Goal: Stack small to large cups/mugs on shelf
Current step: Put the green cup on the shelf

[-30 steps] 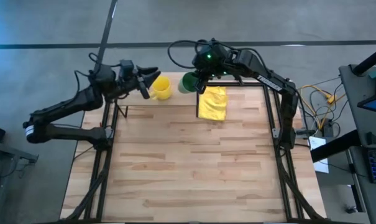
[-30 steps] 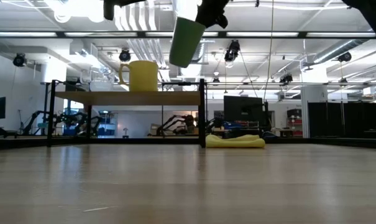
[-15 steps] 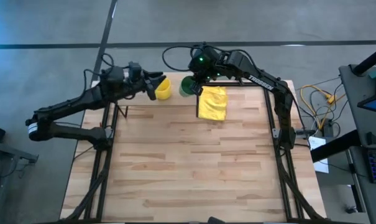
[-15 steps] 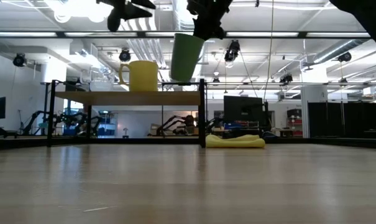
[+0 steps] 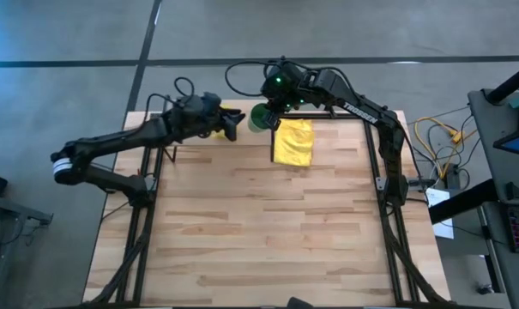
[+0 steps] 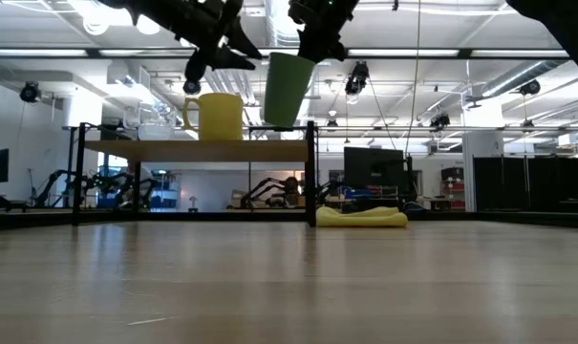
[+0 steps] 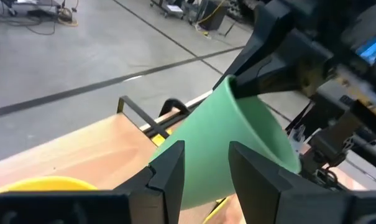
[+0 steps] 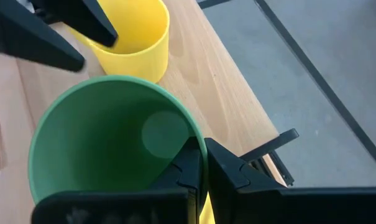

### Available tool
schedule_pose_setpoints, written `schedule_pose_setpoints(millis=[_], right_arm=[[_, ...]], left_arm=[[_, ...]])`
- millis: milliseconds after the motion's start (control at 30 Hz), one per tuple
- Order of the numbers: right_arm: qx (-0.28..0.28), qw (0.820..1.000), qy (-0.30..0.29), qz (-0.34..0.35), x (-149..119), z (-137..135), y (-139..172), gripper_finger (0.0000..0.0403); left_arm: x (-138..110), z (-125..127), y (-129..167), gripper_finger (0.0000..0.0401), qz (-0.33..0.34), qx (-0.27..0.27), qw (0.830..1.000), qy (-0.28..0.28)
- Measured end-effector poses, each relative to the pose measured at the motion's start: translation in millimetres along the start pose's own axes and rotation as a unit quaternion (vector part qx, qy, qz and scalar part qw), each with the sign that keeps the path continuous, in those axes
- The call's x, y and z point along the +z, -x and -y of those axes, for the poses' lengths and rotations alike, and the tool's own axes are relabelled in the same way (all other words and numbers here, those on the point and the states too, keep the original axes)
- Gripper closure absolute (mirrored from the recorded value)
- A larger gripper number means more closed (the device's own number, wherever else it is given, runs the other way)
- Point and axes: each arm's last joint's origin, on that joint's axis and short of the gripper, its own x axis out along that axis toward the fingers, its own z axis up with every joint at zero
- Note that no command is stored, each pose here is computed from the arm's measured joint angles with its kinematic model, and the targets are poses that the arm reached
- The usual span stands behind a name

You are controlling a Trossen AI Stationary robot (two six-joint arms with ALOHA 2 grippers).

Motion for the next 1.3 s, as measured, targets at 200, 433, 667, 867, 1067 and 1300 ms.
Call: schedule_pose_setpoints(millis=[200,433,667,867,1067,1300], right_arm=[[0.000,1.000,0.000,0.000,0,0,0,0.0394],[-0.001,1.000,0.003,0.000,0,1,0,0.0394],[-0.002,1.000,0.009,0.005,1,1,1,0.0394],[0.005,1.000,0.013,0.027,5,2,1,0.0394],[0.004,0.999,0.006,0.050,9,7,1,0.0394],[0.027,0.998,-0.002,0.054,10,9,1,0.0394]], left_arm=[[-7,-2,-10,0.0290,-0.017,0.004,1.000,-0.001],[-10,0,-19,0.0290,-0.031,-0.016,0.999,0.015],[-11,0,-22,0.0290,-0.033,-0.032,0.999,0.026],[-9,1,-20,0.0290,-0.032,-0.041,0.998,0.027],[-8,3,-17,0.0290,-0.031,-0.055,0.998,0.027],[-8,3,-17,0.0290,-0.034,-0.058,0.997,0.027]])
